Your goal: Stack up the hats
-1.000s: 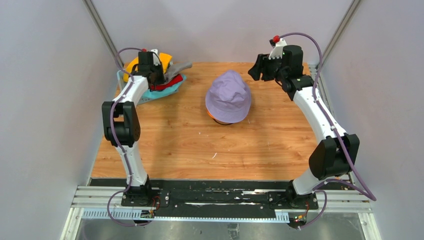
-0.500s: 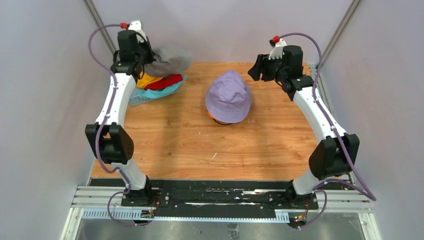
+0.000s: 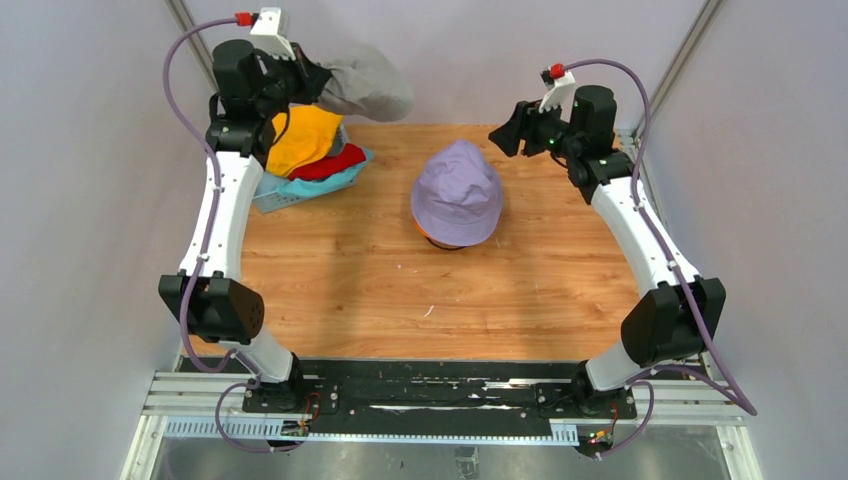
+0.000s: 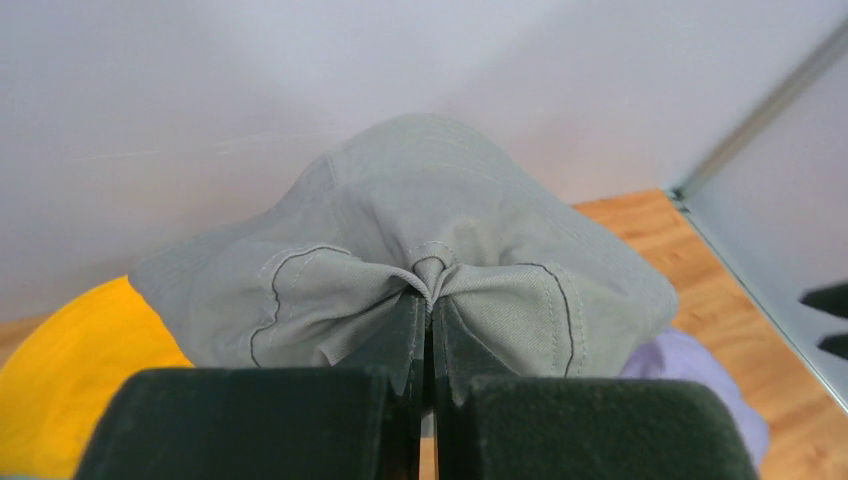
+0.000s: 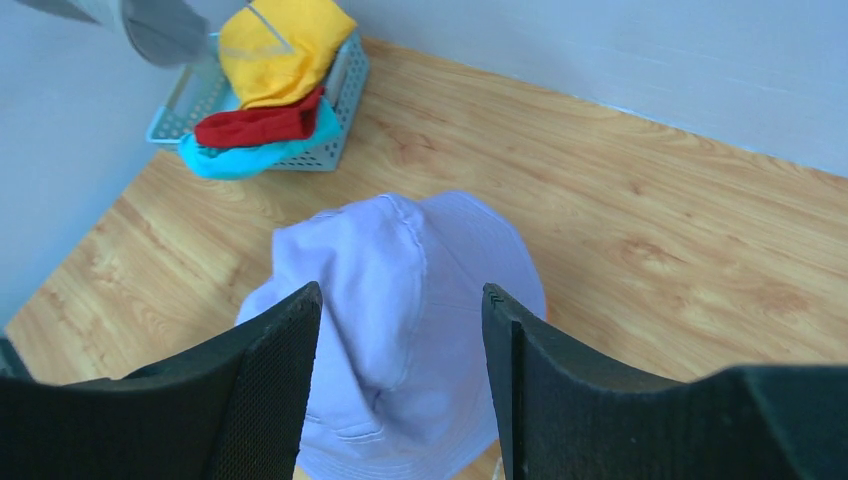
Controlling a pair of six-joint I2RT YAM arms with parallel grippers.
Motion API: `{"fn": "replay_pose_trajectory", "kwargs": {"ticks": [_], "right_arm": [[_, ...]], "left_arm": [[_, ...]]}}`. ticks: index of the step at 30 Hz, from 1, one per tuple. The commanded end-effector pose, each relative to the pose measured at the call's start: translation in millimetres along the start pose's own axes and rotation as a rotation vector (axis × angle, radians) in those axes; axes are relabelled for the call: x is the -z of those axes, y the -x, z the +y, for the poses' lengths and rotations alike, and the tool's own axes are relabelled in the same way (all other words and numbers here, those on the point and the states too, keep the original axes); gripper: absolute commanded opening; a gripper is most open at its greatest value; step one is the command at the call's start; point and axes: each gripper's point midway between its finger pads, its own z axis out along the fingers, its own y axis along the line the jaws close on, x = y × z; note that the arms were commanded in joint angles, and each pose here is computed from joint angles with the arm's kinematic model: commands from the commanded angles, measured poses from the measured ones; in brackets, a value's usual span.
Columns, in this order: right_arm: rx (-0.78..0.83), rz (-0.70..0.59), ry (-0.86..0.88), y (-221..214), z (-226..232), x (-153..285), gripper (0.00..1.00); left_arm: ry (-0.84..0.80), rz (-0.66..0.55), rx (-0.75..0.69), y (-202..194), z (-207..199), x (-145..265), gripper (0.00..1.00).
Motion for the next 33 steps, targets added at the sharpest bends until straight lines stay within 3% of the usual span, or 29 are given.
{"fn": "replay_pose_trajectory", "kwargs": {"ticks": [1,6,15,33], "right_arm": [[0.006,-0.047,0.15,20.2,36.2,5.0,0.6],[-0.059,-0.044,0.322,27.9,65.9,6.2,0.59],[-0.234,-0.055,0.575,41.1,107.6,12.3,0.56],[-0.32,-0.064,0.77,62.2,152.4,3.1,0.54]], "left_arm": [[-0.279,-0.125,-0.112,25.7,-56.1,18.2,0.0],[-0.476,-0.196,-0.199,21.9,-87.5,31.5,0.0],[-0.679,-0.177,-0.293,-3.1,-123.8,35.3,0.0],[-0.843,-0.131,-0.312,-31.8,-154.0,53.5,0.0]]}}
